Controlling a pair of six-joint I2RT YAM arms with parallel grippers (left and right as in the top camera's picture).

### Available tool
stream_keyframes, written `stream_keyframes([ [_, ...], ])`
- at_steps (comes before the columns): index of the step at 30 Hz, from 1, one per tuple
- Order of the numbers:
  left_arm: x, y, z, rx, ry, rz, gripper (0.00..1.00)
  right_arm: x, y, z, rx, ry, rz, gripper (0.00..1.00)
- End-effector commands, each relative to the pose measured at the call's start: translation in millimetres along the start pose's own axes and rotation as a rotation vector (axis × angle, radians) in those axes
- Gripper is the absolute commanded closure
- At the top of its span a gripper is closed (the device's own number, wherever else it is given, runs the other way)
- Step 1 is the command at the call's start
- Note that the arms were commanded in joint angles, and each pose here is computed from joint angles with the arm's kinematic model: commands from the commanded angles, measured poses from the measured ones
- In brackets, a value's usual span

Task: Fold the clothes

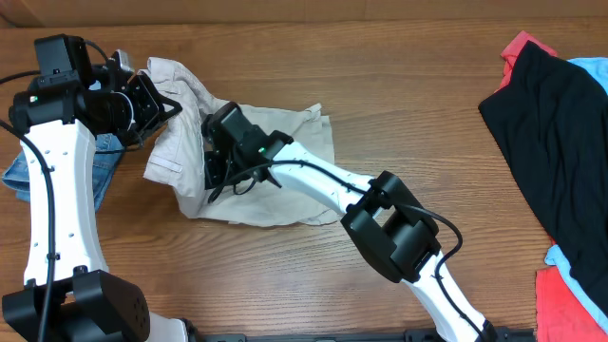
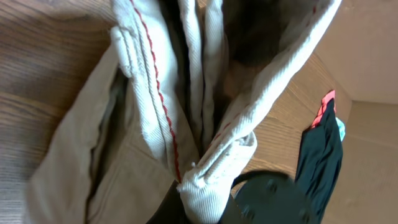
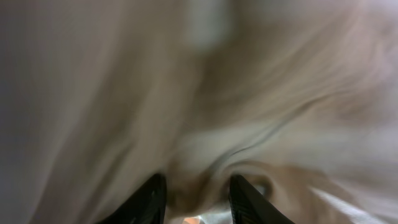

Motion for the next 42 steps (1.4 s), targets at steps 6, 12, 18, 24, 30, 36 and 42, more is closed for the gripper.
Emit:
stream_keyframes([
  [6, -3.3, 13.3, -28.5, 0.049, -0.042, -0.039, 0.96, 13.0, -10.4, -7.5, 0.063, -0.02, 0.018, 0.62],
  [12, 2.4, 8.1, -23.1, -0.046, -0.053, -0.022, 0.96, -10.8, 20.0, -41.6, 0.163, -0.102, -0.013, 0.6],
  [18, 4.5, 3.2, -24.2, -0.105, -0.092, -0.02, 0.96, -41.9, 80.8, -56.5, 0.194, -0.117, -0.066, 0.59],
  [24, 7.5, 1.7, -25.2, -0.111, -0.094, -0.007, 0.95, -47.3, 137.5, -96.9, 0.341, -0.235, -0.069, 0.59],
  [30, 12.4, -6.8, -32.9, -0.13, -0.125, 0.012, 0.95, -18.4, 158.2, -146.4, 0.562, -0.371, 0.012, 0.59],
  [36, 14.5, -11.6, -39.6, -0.143, -0.154, 0.013, 0.95, 5.8, 150.1, -171.7, 0.626, -0.409, 0.071, 0.58],
  [42, 19.7, -19.1, -52.3, -0.131, -0.188, 0.026, 0.95, 18.9, 142.0, -188.5, 0.639, -0.427, 0.093, 0.58],
])
Point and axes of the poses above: each gripper's point midway between its finger pads, its own y axis back along the fingers, its own z axis along the line the jaws close on, x = y × z, the point moved 4 cm from there along y, back along the fingers, and after that the axes turned 14 degrees about -y, right-handed, at the moved point
